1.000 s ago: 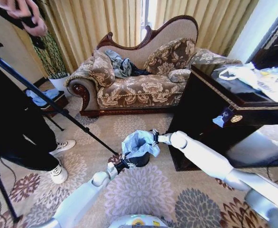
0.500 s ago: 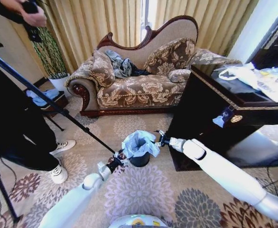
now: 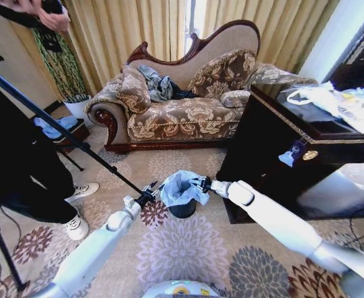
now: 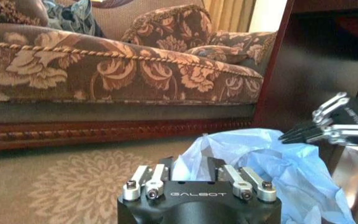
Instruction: Place a garbage bag over the trash bin.
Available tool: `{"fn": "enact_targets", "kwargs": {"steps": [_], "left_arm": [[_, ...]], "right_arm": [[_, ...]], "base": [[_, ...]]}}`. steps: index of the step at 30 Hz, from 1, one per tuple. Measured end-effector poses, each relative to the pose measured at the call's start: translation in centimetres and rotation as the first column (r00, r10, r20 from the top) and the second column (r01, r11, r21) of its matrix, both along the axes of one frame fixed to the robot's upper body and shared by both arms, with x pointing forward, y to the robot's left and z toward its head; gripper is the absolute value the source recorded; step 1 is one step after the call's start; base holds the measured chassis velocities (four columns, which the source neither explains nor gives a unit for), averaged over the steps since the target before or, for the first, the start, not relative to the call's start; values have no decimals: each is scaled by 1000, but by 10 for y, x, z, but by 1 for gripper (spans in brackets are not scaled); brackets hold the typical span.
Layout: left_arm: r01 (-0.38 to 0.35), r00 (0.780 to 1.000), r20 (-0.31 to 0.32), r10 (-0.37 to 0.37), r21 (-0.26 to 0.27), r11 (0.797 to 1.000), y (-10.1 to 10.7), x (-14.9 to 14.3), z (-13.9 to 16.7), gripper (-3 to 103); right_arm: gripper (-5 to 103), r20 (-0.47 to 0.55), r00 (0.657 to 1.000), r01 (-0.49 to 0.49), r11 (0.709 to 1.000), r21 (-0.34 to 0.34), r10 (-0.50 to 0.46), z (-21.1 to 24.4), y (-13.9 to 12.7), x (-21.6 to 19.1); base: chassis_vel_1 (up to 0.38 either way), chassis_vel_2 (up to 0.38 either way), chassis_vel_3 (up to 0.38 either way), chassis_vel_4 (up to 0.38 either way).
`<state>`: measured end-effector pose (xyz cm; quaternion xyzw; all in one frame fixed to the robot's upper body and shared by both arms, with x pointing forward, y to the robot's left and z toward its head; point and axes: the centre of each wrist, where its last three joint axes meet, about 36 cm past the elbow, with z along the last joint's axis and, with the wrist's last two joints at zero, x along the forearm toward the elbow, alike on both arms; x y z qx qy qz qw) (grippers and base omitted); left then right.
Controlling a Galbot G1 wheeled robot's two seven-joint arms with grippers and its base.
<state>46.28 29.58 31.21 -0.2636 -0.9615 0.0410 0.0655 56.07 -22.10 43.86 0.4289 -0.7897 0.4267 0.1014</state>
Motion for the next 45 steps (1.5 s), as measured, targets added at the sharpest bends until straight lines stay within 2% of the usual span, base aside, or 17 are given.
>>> {"fn": "enact_targets", "kwargs": {"steps": [1,2,4,5,8,10,17,23,29,37,45], "left_arm": [[1,1000,-3,-1,-3,1000,0,0,-1,36],[1,1000,-3,-1,-3,1000,0,0,-1,36],[7,1000,-11,-7,-7,1000,-2,-1,-4,25],[7,1000,-11,-7,-7,1000,-2,-1,-4,25],[25,999,-22,-25,-9,1000,-5,-1,-10,10],[32,999,-26,-32,-7,999,-5,0,-12,7],[40,999,-30,-40,-7,999,-8,6,-17,7],[45,998,-35,-45,-6,999,-7,5,-24,7],[41,998,-36,-42,-5,999,-4,4,-28,7],[42,999,-34,-43,-7,999,-1,2,-29,7],[41,999,-32,-41,-6,999,4,1,-30,7]], "right_arm": [[2,-2,1000,5,1000,-10,-5,-4,2,4],[2,-2,1000,5,1000,-10,-5,-4,2,4],[1,3,1000,15,999,-34,-15,-11,7,16],[1,3,1000,15,999,-34,-15,-11,7,16],[0,29,999,17,997,-77,-15,-12,15,35],[0,44,999,15,996,-92,-11,-11,17,42],[0,79,997,9,988,-156,3,-8,17,65],[0,83,996,-1,978,-209,19,-21,14,80],[0,94,995,-5,973,-233,28,-43,10,93],[0,126,991,-9,967,-256,42,-45,9,104],[0,106,992,-36,962,-272,67,-60,1,110]], "base": [[0,0,0,0],[0,0,0,0],[0,0,0,0],[0,0,0,0],[0,0,0,0],[0,0,0,0],[0,0,0,0],[0,0,0,0],[0,0,0,0],[0,0,0,0],[0,0,0,0]]}}
